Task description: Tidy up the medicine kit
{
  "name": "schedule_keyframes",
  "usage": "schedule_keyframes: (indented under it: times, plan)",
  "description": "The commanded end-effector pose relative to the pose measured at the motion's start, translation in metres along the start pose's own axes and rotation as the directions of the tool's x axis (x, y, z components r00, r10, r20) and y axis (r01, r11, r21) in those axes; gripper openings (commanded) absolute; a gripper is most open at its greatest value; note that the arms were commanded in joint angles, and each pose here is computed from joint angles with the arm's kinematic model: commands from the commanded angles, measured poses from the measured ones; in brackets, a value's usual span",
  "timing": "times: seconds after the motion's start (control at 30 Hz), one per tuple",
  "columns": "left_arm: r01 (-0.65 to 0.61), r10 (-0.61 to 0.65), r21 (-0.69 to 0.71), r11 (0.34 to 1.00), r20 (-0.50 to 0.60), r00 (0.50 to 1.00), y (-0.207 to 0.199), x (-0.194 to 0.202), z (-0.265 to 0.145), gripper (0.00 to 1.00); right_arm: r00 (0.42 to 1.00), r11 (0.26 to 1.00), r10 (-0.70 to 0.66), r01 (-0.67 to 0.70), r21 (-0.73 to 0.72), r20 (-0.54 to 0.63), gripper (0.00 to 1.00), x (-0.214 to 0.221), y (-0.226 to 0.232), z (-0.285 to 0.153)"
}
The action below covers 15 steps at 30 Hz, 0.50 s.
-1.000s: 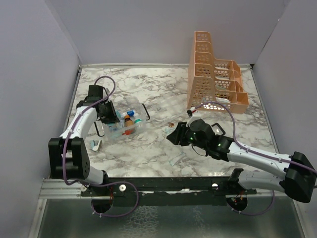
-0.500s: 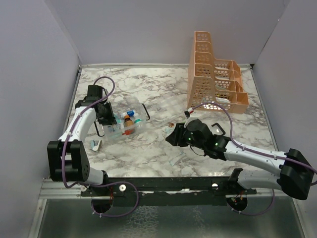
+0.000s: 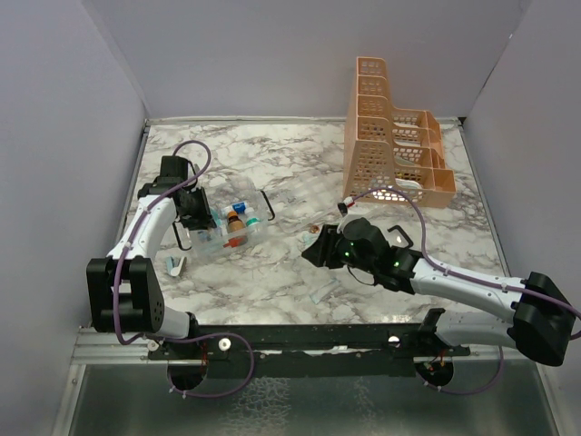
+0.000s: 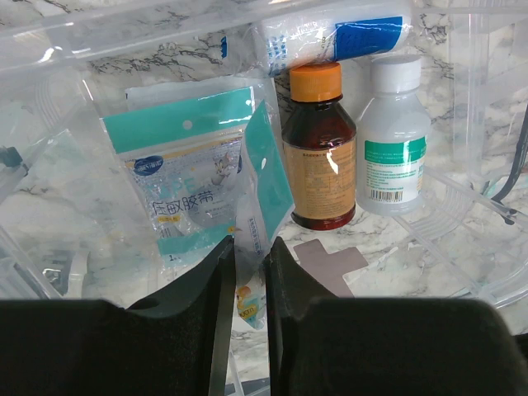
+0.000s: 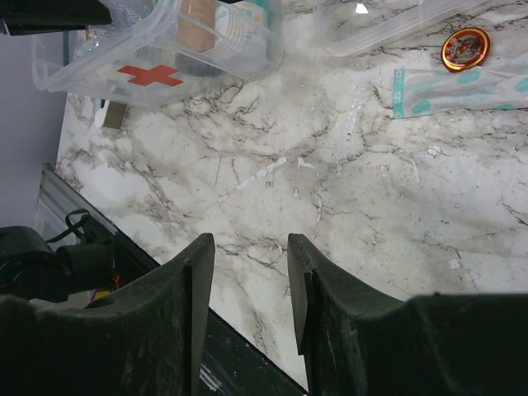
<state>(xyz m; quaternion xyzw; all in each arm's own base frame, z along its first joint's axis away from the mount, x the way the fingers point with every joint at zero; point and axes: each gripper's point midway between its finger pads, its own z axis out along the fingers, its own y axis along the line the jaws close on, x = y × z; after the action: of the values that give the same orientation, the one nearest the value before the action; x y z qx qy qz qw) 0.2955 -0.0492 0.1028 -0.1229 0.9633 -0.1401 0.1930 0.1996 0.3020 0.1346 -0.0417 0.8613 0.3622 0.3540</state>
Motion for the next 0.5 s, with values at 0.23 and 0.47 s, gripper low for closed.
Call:
schedule_keyframes:
  times: [0.23,0.47]
  plan:
    - [0.034,-0.032,-0.088,0.996,0.027,0.999,0.017,-0.002,0.0,0.23,1.0,0.998,0.001,-0.001,-0.061,0.004,0.4,-0.003,0.014,0.001]
    - [0.019,-0.007,-0.156,0.988,0.075,0.997,0.025,-0.013,-0.016,0.39,0.999,0.997,0.01,-0.008,-0.083,0.031,0.4,-0.006,0.017,-0.001]
